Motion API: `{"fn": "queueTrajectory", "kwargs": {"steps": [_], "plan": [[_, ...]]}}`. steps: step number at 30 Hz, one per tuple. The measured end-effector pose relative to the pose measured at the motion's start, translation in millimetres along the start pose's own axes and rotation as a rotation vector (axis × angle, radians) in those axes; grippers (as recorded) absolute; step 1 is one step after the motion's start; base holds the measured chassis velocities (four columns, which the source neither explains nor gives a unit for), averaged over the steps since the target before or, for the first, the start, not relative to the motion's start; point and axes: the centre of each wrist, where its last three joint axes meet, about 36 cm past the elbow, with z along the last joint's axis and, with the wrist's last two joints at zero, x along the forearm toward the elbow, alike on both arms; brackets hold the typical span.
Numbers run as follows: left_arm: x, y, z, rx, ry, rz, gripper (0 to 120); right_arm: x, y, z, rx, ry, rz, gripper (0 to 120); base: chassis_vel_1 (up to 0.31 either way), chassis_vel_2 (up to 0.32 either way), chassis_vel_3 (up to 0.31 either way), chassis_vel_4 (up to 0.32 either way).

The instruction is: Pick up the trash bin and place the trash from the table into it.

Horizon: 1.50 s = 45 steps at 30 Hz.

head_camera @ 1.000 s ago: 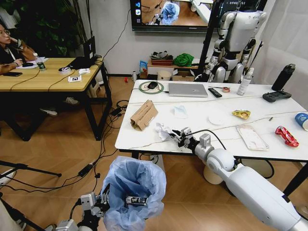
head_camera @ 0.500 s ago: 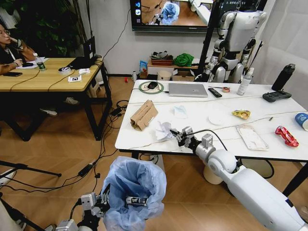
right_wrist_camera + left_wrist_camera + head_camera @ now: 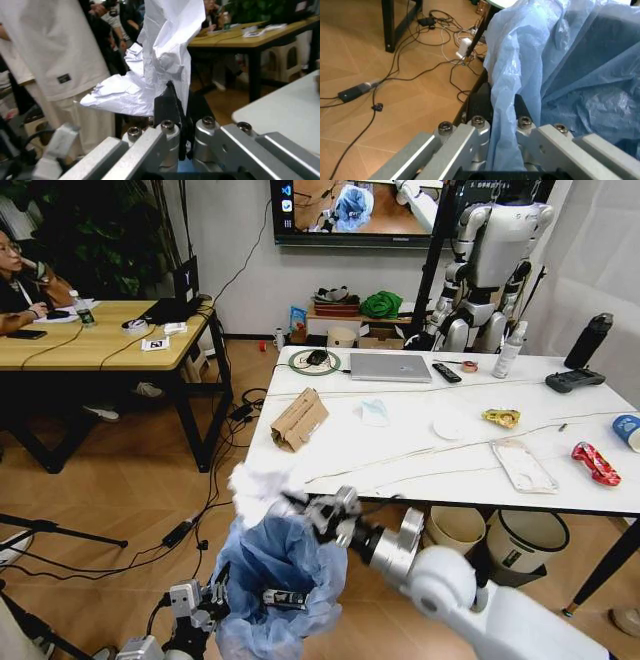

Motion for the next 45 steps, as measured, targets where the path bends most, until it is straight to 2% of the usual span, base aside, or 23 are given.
{"fn": "queueTrajectory", "kwargs": {"steps": [13, 16, 18, 20, 22, 28, 30, 34, 35, 39, 45], "plan": [[-1, -2, -1, 0.011, -0.005, -0.005, 0, 7, 7, 12, 0.059, 0.051, -0.033, 0, 0.000, 0.000, 0.000, 0.000], [-1, -2, 0, 0.012, -0.004, -0.007, 0, 11, 5, 13, 0.089, 0.059, -0.030, 17, 0.000, 0.000, 0.000, 0.000], [-1, -2, 0, 0.012, -0.005, -0.007, 0, 11, 5, 14, 0.095, 0.060, -0.029, 19, 0.000, 0.000, 0.000, 0.000], [-1, -3, 0, 0.013, -0.006, -0.008, 0, 16, 3, 14, 0.121, 0.066, -0.025, 30, 0.000, 0.000, 0.000, 0.000], [0, -3, 0, 0.013, -0.006, -0.008, 0, 17, 3, 13, 0.126, 0.068, -0.024, 34, 0.000, 0.000, 0.000, 0.000], [1, -4, -2, 0.011, -0.009, -0.010, 0, 21, 7, 10, 0.138, 0.066, -0.029, 60, 0.000, 0.000, 0.000, 0.000], [1, -4, -2, 0.011, -0.010, -0.010, 0, 22, 8, 11, 0.139, 0.068, -0.029, 64, 0.000, 0.000, 0.000, 0.000], [1, -5, -1, 0.009, -0.009, -0.009, 0, 24, 8, 11, 0.159, 0.073, -0.022, 82, 0.000, 0.000, 0.000, 0.000], [1, -5, -1, 0.009, -0.009, -0.009, 0, 24, 8, 11, 0.159, 0.073, -0.022, 82, 0.000, 0.000, 0.000, 0.000], [1, -6, 0, 0.009, -0.007, -0.008, 0, 25, 8, 9, 0.176, 0.073, -0.014, 98, 0.000, 0.000, 0.000, 0.000], [1, -6, 0, 0.009, -0.007, -0.007, 0, 27, 11, 9, 0.175, 0.089, 0.003, 100, 0.000, 0.000, 0.000, 0.000]]}}
